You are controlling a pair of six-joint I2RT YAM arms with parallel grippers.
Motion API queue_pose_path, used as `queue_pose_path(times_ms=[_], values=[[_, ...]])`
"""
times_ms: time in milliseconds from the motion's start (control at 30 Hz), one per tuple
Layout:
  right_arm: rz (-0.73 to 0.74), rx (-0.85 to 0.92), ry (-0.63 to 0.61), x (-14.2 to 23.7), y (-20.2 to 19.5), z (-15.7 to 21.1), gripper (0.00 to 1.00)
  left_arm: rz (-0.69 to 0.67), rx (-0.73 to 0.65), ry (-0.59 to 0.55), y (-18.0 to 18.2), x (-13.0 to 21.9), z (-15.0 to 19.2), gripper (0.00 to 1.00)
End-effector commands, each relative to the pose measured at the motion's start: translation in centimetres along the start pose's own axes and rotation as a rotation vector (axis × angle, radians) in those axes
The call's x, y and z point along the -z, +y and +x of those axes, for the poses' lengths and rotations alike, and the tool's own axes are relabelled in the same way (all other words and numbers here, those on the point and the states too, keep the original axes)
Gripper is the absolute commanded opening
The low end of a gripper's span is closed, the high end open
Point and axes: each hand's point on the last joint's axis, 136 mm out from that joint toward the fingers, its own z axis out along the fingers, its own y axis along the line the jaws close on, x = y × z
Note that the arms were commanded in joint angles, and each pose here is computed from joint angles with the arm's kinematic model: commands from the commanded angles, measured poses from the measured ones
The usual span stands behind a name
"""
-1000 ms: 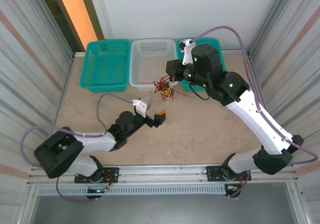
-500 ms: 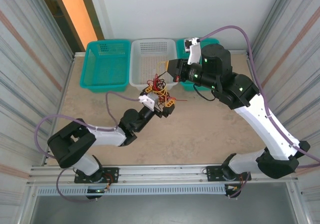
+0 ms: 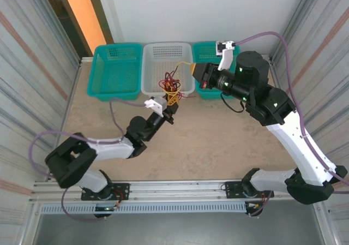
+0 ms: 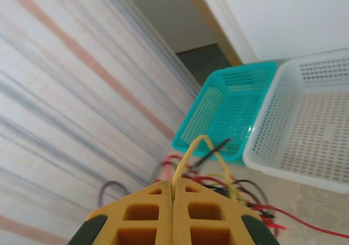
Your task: Untangle the cables
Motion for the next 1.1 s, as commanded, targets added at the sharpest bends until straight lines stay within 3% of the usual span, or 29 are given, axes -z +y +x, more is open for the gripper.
queue_pose_path(times_ms=[0, 200, 300, 367, 600, 733, 900, 1067], values=[[0.073, -0.075, -0.02, 0.1, -3.0, 0.1, 0.0, 0.044, 0.051, -0.021, -0.3, 0.4, -3.2, 0.0], [0.221, -0.163, 0.038, -0.9, -9.7, 3.1, 0.0, 0.068, 0.197, -0.034, 1.7, 2.3, -6.0, 0.0], [0.193, -0.158, 0.1, -1.7, -10.0, 5.2, 0.0, -0.002, 0.205, -0.024, 3.4, 2.7, -6.6, 0.0], [0.122, -0.114, 0.135, -2.0, -8.3, 6.3, 0.0, -0.065, 0.209, 0.003, 5.2, 2.8, -6.3, 0.0], [-0.248, 0.166, 0.233, 0.1, 3.9, 9.2, 0.0, -0.228, 0.248, 0.134, 10.7, 2.9, -3.5, 0.0], [-0.323, 0.24, 0.184, 1.3, 7.7, 8.0, 0.0, -0.122, 0.183, 0.22, 8.9, 1.8, -2.4, 0.0], [-0.348, 0.254, 0.073, 2.0, 9.9, 4.6, 0.0, 0.075, 0.024, 0.327, 3.5, 1.8, -0.2, 0.0], [-0.354, 0.269, 0.023, 1.7, 11.3, 2.4, 0.0, 0.24, -0.039, 0.431, -0.6, 2.8, 2.4, 0.0]])
